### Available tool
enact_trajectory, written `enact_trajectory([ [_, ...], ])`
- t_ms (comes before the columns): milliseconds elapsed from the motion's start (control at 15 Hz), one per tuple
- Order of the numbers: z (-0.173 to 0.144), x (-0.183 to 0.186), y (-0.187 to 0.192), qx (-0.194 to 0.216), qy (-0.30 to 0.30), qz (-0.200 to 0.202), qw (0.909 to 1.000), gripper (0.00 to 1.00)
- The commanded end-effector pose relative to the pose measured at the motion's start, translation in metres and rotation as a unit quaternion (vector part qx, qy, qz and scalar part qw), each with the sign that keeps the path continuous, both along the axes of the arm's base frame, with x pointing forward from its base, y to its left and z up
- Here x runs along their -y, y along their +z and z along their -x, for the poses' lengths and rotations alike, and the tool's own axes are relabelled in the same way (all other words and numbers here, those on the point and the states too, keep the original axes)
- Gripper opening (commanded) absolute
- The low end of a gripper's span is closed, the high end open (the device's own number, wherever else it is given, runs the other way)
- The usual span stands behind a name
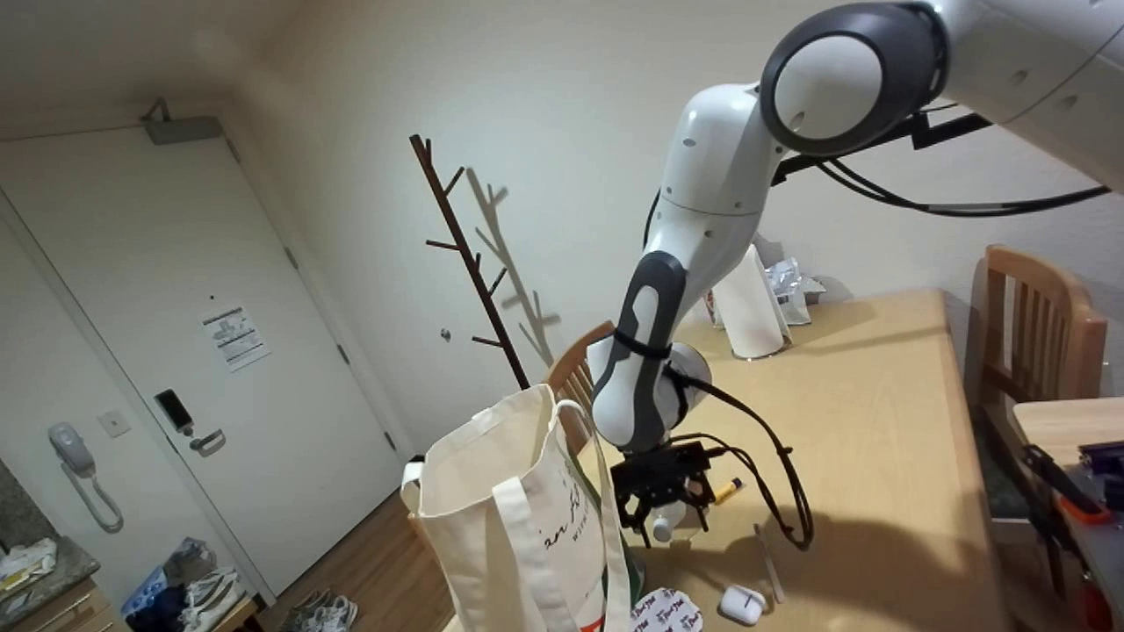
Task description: Put the bottle upright
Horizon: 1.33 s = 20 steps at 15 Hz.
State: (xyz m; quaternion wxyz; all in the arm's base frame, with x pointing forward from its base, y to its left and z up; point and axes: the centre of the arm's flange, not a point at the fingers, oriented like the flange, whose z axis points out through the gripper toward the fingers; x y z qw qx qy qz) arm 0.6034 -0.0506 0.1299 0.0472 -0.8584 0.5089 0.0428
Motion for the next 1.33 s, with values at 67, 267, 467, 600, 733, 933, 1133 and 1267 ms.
enact_trajectory([
  [67,-0.007,0.016,0.006,-0.040,0.017,-0.015,0.9990,1.00],
  [267,-0.015,0.023,0.006,-0.020,0.036,0.008,0.9991,1.00],
  [467,-0.027,0.032,0.000,-0.019,0.034,0.000,0.9992,1.00],
  [600,-0.037,0.037,-0.005,-0.018,0.033,-0.001,0.9993,1.00],
  [733,-0.047,0.039,-0.012,-0.019,0.034,-0.005,0.9992,1.00],
  [933,-0.053,0.042,-0.031,-0.011,0.028,-0.015,0.9994,1.00],
  [1133,-0.051,0.044,-0.042,-0.011,0.015,-0.021,0.9996,0.74],
  [1267,-0.050,0.044,-0.046,-0.011,0.011,-0.024,0.9996,0.60],
])
